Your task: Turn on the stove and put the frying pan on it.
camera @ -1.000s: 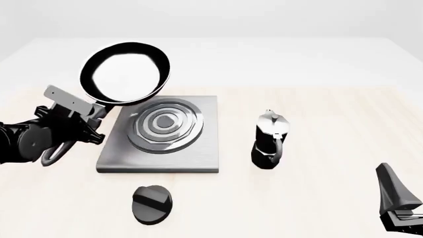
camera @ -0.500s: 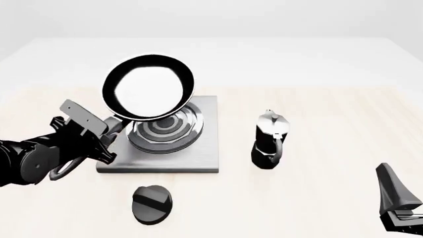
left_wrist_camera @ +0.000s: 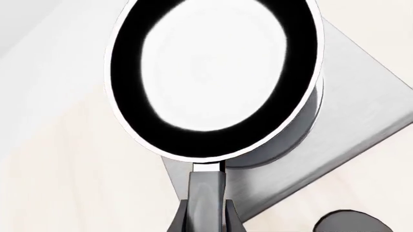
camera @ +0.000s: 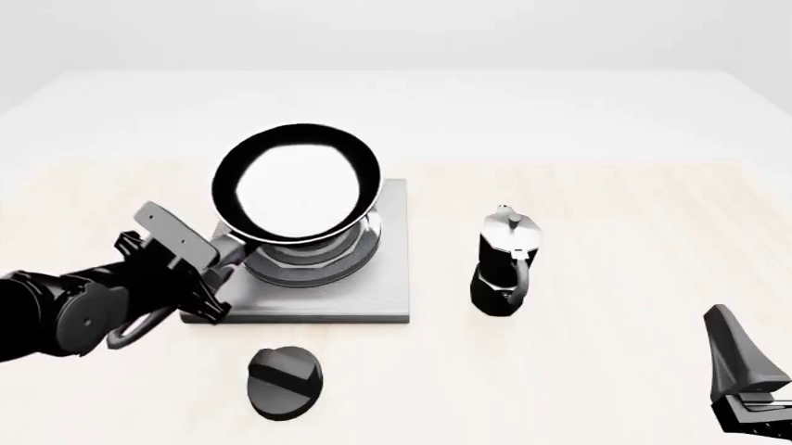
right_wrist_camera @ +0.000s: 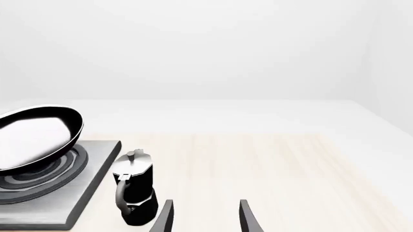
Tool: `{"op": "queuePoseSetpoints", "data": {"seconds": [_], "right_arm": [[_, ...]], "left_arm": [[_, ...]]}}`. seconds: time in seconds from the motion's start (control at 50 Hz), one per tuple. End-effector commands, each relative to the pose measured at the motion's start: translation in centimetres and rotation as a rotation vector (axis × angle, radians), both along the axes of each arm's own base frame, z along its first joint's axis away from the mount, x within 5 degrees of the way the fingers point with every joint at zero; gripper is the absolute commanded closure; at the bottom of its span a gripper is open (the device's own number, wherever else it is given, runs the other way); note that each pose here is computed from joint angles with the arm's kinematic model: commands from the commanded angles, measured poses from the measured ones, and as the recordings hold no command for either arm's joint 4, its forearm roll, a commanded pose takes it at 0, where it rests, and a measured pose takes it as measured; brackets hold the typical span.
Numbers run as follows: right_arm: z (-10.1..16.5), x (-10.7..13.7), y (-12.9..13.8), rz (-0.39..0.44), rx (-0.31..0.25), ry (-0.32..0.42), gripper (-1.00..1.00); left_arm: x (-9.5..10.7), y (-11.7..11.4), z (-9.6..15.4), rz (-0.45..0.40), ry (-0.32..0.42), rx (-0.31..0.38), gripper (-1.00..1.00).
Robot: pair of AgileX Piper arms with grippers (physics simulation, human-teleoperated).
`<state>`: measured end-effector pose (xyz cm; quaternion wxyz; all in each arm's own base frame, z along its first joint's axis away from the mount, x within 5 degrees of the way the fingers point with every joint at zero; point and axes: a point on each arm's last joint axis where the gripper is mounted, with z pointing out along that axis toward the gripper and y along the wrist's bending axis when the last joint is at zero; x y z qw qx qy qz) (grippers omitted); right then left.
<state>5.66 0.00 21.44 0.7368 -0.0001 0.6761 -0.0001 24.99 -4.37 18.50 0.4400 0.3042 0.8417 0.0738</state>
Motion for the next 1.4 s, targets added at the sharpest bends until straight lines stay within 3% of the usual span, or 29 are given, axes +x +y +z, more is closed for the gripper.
{"op": "queuePoseSetpoints", "data": {"seconds": [0.02, 1.4], "right_arm": [[0.0, 0.0, 0.0, 0.0, 0.0, 0.0, -1.0], [0.0, 0.0, 0.0, 0.0, 0.0, 0.0, -1.0]], "left_arm": [[0.4, -0.3, 0.3, 0.023, -0.016, -0.037, 1.0], [0.8, -0.7, -2.7, 0.018, 0.056, -0.032, 1.0]]}}
